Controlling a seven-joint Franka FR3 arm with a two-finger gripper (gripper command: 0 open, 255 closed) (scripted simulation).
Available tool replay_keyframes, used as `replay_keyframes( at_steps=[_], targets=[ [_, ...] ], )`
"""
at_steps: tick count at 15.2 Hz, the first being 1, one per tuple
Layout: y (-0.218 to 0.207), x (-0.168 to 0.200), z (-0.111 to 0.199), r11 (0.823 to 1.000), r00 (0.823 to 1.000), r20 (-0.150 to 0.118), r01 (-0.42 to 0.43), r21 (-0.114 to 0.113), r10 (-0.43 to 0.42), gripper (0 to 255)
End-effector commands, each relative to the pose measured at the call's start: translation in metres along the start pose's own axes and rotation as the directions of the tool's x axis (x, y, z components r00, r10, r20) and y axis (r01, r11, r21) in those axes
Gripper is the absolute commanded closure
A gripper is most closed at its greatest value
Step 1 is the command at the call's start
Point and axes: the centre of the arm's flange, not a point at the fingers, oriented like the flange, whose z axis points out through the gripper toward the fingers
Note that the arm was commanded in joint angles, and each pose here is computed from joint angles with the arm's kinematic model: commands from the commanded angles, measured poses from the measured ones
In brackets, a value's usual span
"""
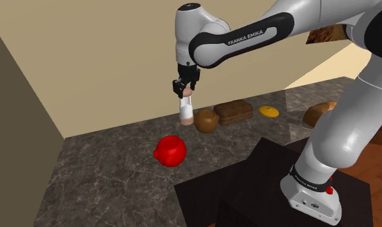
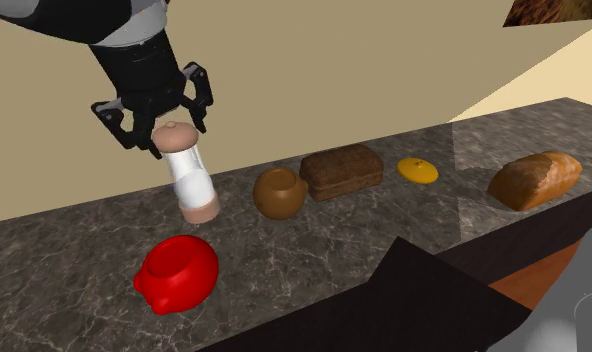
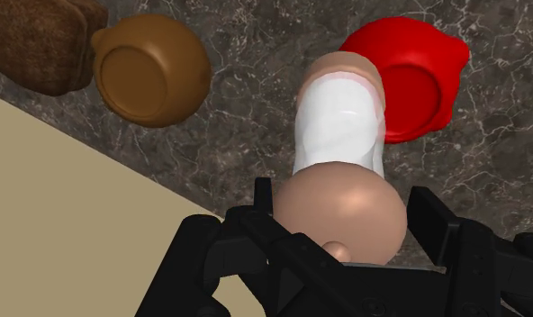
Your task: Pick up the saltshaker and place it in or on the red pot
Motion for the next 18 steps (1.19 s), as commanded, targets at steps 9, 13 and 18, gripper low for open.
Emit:
replay_keyframes(
  at_steps=[9,13,18],
  targets=[
    [-0.077,0.037,-0.011,1.0,1.0,0.0,-0.002,0.0,0.002,255],
    [-0.081,0.032,0.009,1.0,1.0,0.0,-0.002,0.0,0.002,255],
    [-0.085,0.027,0.034,1.0,1.0,0.0,-0.002,0.0,0.002,255]
  ],
)
